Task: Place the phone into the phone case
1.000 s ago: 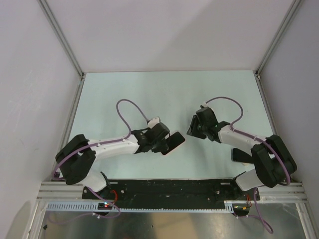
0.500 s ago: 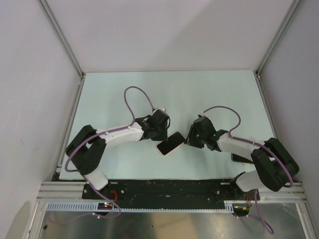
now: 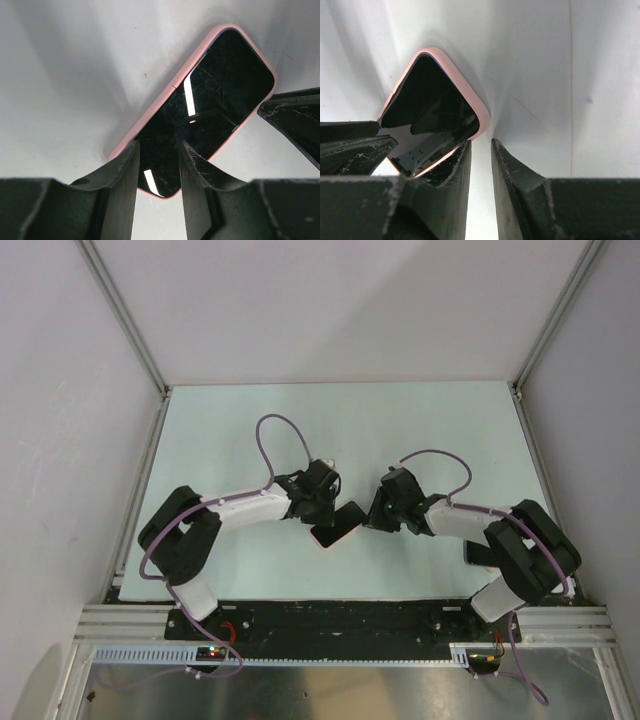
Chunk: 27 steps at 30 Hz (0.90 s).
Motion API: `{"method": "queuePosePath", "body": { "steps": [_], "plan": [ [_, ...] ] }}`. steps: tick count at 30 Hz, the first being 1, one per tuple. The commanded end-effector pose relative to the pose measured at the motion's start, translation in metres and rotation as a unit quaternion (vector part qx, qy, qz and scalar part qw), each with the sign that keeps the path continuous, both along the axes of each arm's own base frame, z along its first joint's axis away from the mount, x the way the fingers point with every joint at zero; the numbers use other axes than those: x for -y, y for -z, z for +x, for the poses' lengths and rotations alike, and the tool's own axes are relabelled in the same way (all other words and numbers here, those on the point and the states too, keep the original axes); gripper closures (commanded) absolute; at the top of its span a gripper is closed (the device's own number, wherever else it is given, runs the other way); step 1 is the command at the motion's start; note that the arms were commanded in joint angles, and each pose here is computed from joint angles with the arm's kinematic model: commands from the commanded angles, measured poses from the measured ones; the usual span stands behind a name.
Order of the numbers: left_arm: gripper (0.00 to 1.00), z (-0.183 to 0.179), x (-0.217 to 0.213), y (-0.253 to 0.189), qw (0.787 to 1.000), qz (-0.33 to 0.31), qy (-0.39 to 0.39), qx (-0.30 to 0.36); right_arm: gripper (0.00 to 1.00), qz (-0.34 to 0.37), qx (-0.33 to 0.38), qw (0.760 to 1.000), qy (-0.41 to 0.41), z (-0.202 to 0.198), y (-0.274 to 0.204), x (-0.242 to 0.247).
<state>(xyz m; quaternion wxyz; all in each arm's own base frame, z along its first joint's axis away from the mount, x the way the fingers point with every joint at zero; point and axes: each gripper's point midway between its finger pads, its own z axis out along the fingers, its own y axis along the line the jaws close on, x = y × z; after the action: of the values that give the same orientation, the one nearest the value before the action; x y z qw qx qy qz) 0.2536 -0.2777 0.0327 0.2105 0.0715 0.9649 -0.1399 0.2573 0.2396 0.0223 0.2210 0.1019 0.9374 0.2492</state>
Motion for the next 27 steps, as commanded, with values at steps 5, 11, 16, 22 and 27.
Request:
{"method": "queuePosePath", "body": {
  "steps": [5, 11, 16, 22, 27],
  "plan": [
    [0.56, 0.005, -0.027, -0.005, 0.999, 0.026, -0.009, 0.020, 0.72, 0.002, 0.035, 0.999, 0.003, 0.049, -0.002, -0.017],
    [0.53, 0.015, -0.038, -0.014, 0.999, 0.028, -0.025, 0.034, 0.73, -0.009, 0.037, 0.999, -0.003, 0.068, 0.001, -0.019],
    [0.52, 0.024, -0.047, -0.012, 0.999, 0.026, -0.031, 0.020, 0.73, -0.008, 0.046, 0.999, -0.011, 0.078, -0.004, -0.023],
    [0.53, 0.024, -0.055, -0.012, 0.999, 0.030, -0.037, 0.021, 0.73, -0.005, 0.057, 0.998, -0.024, 0.085, -0.010, -0.029],
    [0.55, 0.021, -0.052, -0.007, 0.999, 0.030, -0.025, 0.008, 0.72, -0.005, 0.048, 0.998, -0.030, 0.081, -0.010, -0.029]
  ]
}}
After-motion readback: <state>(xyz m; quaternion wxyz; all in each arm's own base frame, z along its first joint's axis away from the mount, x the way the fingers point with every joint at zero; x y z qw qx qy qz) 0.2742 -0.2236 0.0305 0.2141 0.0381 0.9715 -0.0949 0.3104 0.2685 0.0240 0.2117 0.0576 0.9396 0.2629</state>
